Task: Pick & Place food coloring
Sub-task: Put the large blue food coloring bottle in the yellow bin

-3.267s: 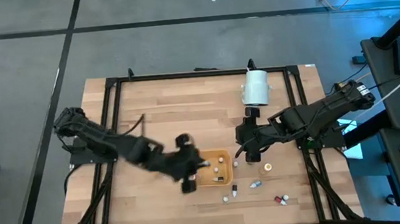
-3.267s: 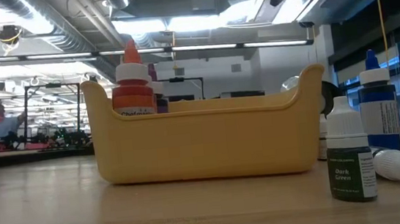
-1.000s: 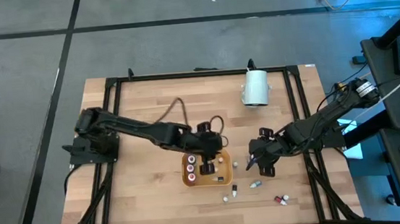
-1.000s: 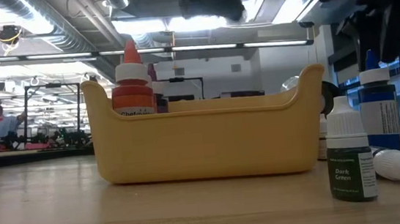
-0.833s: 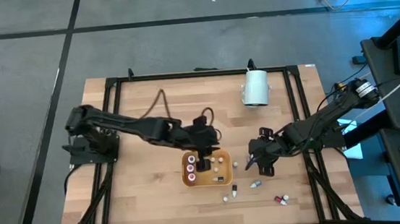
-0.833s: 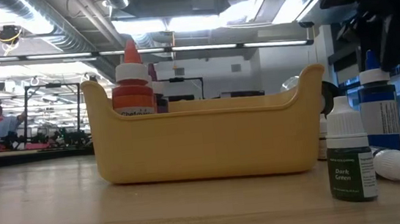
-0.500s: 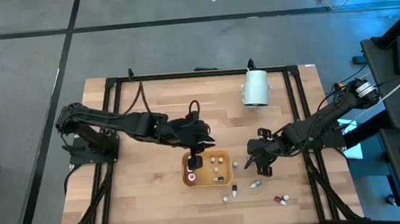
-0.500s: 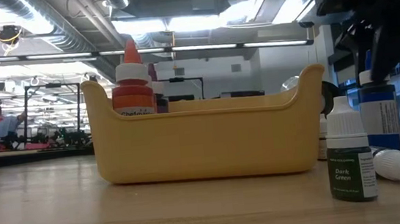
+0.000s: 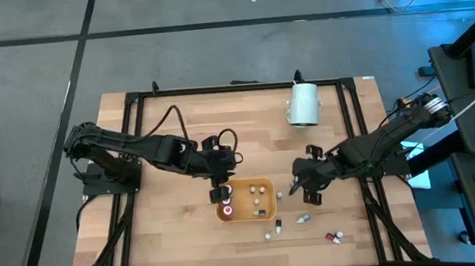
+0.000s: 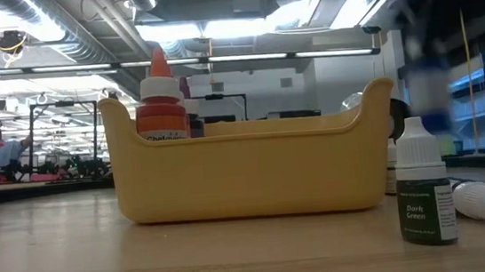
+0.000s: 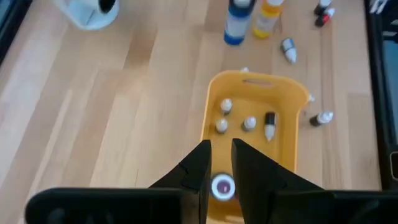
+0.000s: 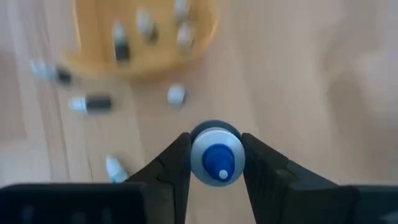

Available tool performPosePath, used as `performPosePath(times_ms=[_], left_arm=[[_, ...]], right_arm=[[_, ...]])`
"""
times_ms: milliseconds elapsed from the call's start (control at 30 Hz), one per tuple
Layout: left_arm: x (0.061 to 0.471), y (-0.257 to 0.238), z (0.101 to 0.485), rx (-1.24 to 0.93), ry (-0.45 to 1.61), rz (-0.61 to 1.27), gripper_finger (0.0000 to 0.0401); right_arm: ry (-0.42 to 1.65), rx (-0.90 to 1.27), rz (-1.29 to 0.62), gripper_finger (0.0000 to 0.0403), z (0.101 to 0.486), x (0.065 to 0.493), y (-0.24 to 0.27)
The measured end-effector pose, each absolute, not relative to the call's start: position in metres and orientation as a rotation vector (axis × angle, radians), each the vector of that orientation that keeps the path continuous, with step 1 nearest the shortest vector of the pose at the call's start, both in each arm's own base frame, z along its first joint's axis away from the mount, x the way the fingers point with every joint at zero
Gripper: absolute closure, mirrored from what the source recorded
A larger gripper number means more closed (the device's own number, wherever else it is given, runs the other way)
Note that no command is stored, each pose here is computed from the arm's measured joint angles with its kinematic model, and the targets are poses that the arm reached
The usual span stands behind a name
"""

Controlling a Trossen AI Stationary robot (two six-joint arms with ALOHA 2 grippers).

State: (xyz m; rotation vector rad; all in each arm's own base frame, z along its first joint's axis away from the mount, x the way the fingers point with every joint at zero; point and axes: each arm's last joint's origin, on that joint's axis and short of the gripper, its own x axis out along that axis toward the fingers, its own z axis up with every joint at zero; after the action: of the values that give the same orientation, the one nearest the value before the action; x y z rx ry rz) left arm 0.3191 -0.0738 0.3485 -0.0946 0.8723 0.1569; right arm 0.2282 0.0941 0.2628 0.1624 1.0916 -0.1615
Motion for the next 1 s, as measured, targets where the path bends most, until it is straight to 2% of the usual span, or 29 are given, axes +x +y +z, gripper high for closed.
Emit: performPosePath(times_ms=[200, 367, 633, 800, 1000], left_arm=[[0.297, -0.093, 0.357, -0.018, 0.813, 0.194, 0.0342], [0.274, -0.098, 0.359, -0.067, 0.682, 0.222, 0.0342], [0.253, -0.103, 0.345, -0.186, 0.497, 0.158, 0.0343], [0.252, -0.105, 0.328, -0.25, 0.509, 0.183, 0.0343], [0.252, -0.106, 0.313, -0.297, 0.534, 0.23, 0.0343]], right_arm=[[0.852, 0.129, -0.127, 0.0283, 0.331, 0.253, 0.089], [0.802, 0.05, -0.09, 0.0283, 0.347, 0.29, 0.091], [0.938, -0.03, 0.043, 0.0283, 0.31, 0.358, 0.106], [1.025, -0.044, 0.044, 0.0283, 0.273, 0.384, 0.111], [1.054, -0.04, 0.045, 0.0283, 0.248, 0.401, 0.105]])
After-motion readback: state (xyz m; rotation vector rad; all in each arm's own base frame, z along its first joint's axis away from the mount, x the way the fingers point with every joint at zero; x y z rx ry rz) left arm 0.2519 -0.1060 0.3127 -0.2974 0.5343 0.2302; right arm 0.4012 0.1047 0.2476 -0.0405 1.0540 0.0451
